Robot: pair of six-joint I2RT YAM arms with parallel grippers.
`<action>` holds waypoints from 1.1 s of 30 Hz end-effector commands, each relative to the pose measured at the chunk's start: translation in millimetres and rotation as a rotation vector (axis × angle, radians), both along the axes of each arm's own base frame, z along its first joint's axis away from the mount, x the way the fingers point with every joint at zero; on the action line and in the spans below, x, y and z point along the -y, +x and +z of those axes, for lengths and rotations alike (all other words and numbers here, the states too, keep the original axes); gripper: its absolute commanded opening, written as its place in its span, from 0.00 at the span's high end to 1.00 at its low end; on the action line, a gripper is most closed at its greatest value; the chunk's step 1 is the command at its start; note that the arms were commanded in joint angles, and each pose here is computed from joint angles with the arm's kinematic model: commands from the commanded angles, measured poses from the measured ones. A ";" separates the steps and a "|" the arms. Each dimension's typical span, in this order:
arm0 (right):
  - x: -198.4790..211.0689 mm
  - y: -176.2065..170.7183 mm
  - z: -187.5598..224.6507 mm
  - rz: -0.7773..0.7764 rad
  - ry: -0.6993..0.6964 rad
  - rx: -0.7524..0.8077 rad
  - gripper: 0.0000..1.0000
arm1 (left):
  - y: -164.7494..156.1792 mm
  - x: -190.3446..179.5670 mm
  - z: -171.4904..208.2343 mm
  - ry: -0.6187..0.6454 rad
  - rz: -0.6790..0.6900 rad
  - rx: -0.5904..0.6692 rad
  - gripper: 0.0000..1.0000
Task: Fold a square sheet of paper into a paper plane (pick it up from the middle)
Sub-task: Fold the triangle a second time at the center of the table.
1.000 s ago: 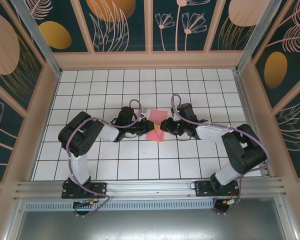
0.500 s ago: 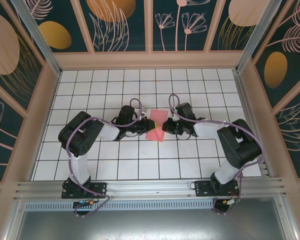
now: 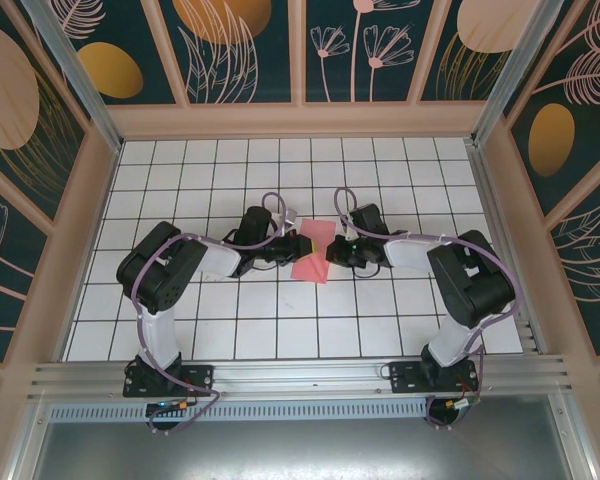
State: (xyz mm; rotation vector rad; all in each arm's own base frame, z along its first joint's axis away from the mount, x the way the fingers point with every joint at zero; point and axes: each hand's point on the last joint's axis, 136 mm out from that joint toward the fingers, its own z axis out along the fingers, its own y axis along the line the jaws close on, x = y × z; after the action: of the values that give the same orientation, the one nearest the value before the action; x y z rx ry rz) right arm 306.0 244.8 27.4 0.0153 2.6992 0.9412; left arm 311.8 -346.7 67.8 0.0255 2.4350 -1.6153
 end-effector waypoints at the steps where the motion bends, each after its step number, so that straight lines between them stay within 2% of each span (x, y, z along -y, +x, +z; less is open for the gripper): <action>1: 0.6 6.9 -1.3 0.021 -0.019 0.010 0.94 | 1.6 4.7 -6.5 0.024 -0.018 0.010 0.90; 13: 1.6 14.3 -3.8 0.038 -0.037 0.016 0.94 | 5.0 3.0 -24.6 0.131 -0.002 0.011 0.91; 33: -0.2 18.7 -4.8 0.064 -0.050 0.023 0.94 | 12.3 7.7 -27.0 0.138 -0.007 0.013 0.92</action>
State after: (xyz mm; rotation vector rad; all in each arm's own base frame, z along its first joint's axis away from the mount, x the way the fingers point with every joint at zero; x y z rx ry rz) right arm 319.9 245.3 23.7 -0.0675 2.7120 0.8969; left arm 321.7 -350.4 43.0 0.0353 2.5338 -1.4563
